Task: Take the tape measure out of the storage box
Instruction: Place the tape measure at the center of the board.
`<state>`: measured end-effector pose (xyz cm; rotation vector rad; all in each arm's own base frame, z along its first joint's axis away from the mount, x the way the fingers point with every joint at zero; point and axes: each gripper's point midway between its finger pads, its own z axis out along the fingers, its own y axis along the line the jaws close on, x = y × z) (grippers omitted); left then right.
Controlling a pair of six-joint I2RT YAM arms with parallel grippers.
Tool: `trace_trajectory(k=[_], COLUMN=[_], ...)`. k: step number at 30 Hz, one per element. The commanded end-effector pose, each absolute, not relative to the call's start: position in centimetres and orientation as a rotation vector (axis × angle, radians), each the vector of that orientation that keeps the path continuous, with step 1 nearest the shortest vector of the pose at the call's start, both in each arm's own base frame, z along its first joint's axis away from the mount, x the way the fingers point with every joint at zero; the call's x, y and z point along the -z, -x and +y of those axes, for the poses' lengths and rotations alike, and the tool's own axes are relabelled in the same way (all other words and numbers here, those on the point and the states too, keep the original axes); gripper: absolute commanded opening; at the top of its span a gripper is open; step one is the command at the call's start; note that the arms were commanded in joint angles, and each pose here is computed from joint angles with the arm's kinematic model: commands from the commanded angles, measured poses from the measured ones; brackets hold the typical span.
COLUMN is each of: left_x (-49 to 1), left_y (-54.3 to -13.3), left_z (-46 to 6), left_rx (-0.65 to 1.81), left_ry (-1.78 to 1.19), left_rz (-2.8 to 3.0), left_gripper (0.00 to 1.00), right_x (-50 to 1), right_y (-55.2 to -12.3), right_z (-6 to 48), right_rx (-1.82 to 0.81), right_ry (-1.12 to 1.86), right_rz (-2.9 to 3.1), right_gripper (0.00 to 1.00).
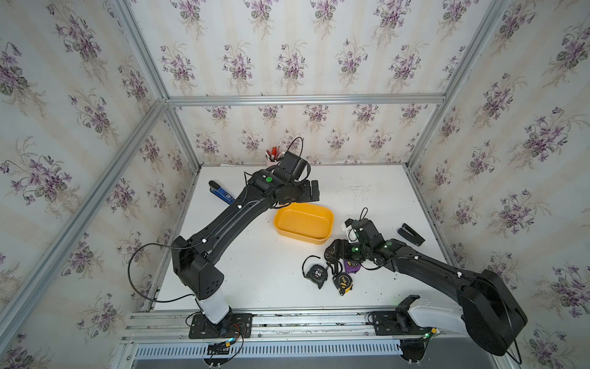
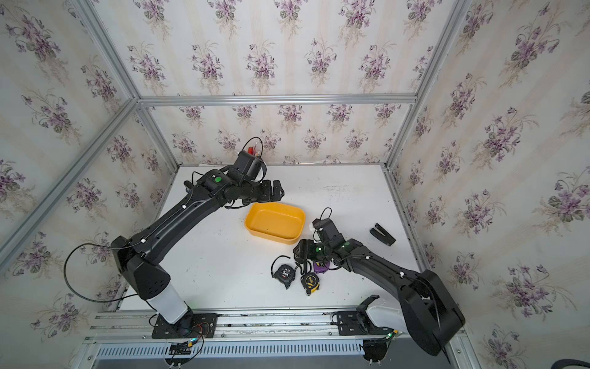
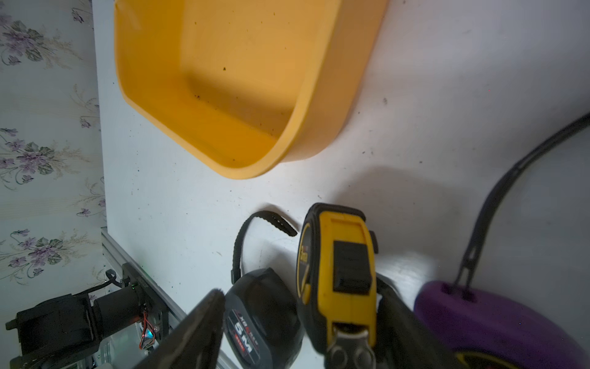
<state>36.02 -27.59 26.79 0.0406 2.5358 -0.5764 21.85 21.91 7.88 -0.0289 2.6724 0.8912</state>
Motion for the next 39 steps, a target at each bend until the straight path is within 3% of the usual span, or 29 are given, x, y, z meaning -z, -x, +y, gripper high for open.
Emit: trace_trajectory(k=[1,3,9,17,21,28,35,39], left_x=[-27.3,-27.2,-27.1,-25.1,-24.8,-25.5,-24.6,-24.4], left_y=[-36.2,-36.2,-36.6,-37.0,-37.0,-36.6,-36.6,-36.7], left_z=[-27.6,-27.4,-26.0,-17.8,-14.3,-11.9,-11.8,-12.0], left_rx=[0.592,0.596,0.533,0.182,0.141,0.108,0.112,0.116], left_ry=[-0.028,-0.017,-0.050,-0.067,0.032,0.116,0.155,0.161], left_rz=[2.516,2.519,2.487,2.377,2.356,2.329,2.361,2.372], left_gripper=[1.00,1.00,1.00,1.00,1.00,1.00,1.00,1.00], right_x=[-8.4,-8.9,-11.4,-16.6,-16.0,-12.7,-11.8,-10.4], right_y=[-22.1,-22.2,-23.1,-28.6,-29.6,-25.6,-21.9,-21.0], right_z=[20.4,19.9,18.7,15.4,16.6,19.3,19.4,19.4], right_rx=[-0.779,-0.745,-0.690,-0.408,-0.385,-0.602,-0.723,-0.718], right_ry=[-0.003,-0.004,-0.025,-0.120,-0.077,0.001,0.010,0.033], right_rz=[2.658,2.646,2.540,2.249,2.308,2.437,2.499,2.568], right_gripper=[0.80,0.89,0.98,1.00,0.99,0.90,0.62,0.58])
